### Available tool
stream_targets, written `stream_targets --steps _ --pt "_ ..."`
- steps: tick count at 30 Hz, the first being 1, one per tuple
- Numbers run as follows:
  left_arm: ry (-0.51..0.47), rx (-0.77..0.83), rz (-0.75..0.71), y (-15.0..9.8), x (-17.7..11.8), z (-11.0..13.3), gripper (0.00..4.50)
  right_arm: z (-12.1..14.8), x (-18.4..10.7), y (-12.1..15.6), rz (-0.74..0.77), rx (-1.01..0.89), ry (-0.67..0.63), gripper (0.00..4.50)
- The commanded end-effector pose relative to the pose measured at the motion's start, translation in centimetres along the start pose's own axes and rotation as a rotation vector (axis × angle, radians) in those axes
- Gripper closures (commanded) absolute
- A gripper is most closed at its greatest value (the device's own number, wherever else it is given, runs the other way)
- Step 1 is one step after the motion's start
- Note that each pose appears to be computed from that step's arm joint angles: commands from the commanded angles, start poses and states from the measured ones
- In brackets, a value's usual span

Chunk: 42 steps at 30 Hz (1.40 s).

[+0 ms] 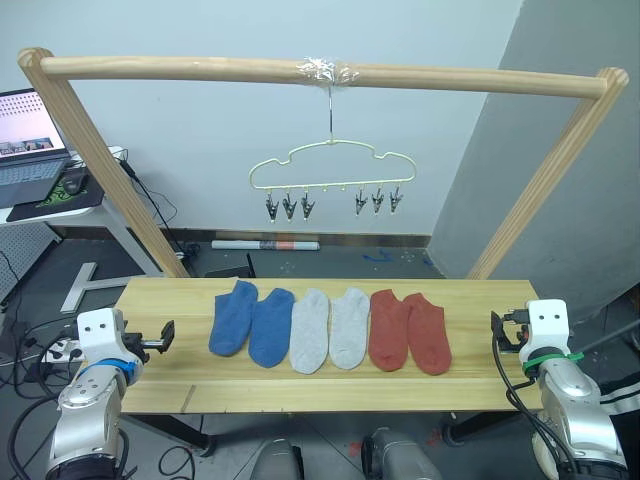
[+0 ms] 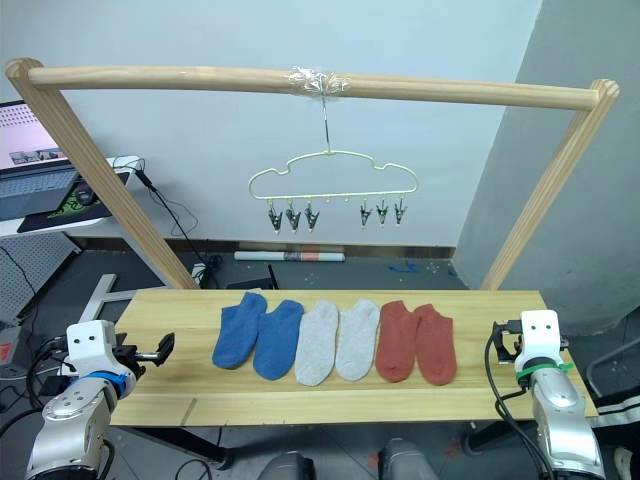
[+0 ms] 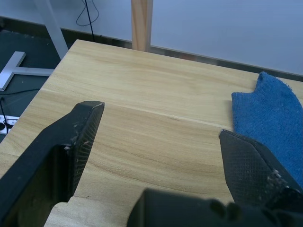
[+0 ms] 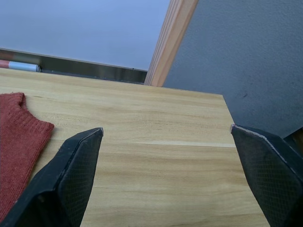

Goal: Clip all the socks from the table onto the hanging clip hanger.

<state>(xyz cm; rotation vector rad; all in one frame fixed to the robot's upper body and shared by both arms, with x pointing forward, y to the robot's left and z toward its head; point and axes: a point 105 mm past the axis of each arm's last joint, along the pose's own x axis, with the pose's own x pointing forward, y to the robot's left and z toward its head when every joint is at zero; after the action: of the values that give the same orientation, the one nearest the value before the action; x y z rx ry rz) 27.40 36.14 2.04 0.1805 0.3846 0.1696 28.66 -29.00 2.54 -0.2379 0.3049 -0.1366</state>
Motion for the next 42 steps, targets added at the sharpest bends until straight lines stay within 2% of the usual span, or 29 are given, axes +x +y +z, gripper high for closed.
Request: stream_targets --steps 1,10,18,21,24,30,33,36,38,42 --pt "-0.062 0.009 0.023 1.0 -0.2 1.7 0.03 1.6 0.0 -0.8 -0.025 -0.017 -0.053 0.0" --pt "-0.071 0.015 0.036 1.5 -0.5 1.7 0.03 1.6 -0.1 -0.5 -0.01 -0.024 -0.055 0.0" --pt "-0.13 -0.001 0.022 1.3 -1.4 3.4 0.03 2.1 0.1 -0.1 0.012 -0.022 -0.068 0.0" --pt "-0.221 -0.042 0.0 0.2 -2.0 5.8 0.03 3.1 0.5 0.3 0.045 -0.046 -0.098 0.0" --pt "-0.314 -0.049 -0.062 -2.1 -2.5 8.3 0.03 4.9 0.5 1.4 0.116 -0.074 -0.152 0.0" --pt "-0.366 -0.043 -0.163 -5.0 -2.8 10.3 0.03 7.4 0.0 4.7 0.298 -0.104 -0.238 0.0" --pt "-0.444 -0.056 -0.289 -8.6 -2.9 13.1 0.62 10.2 -1.1 9.0 0.532 -0.136 -0.328 0.0" --pt "-0.478 -0.058 -0.345 -10.8 -2.5 14.9 1.54 12.7 -2.6 12.2 0.701 -0.113 -0.402 0.0" --pt "-0.48 -0.059 -0.382 -12.0 -2.2 15.5 2.19 13.9 -3.2 13.5 0.755 -0.107 -0.436 0.0" --pt "-0.495 -0.035 -0.425 -13.7 -1.9 16.3 2.19 15.0 -3.4 15.0 0.795 -0.086 -0.457 0.0"
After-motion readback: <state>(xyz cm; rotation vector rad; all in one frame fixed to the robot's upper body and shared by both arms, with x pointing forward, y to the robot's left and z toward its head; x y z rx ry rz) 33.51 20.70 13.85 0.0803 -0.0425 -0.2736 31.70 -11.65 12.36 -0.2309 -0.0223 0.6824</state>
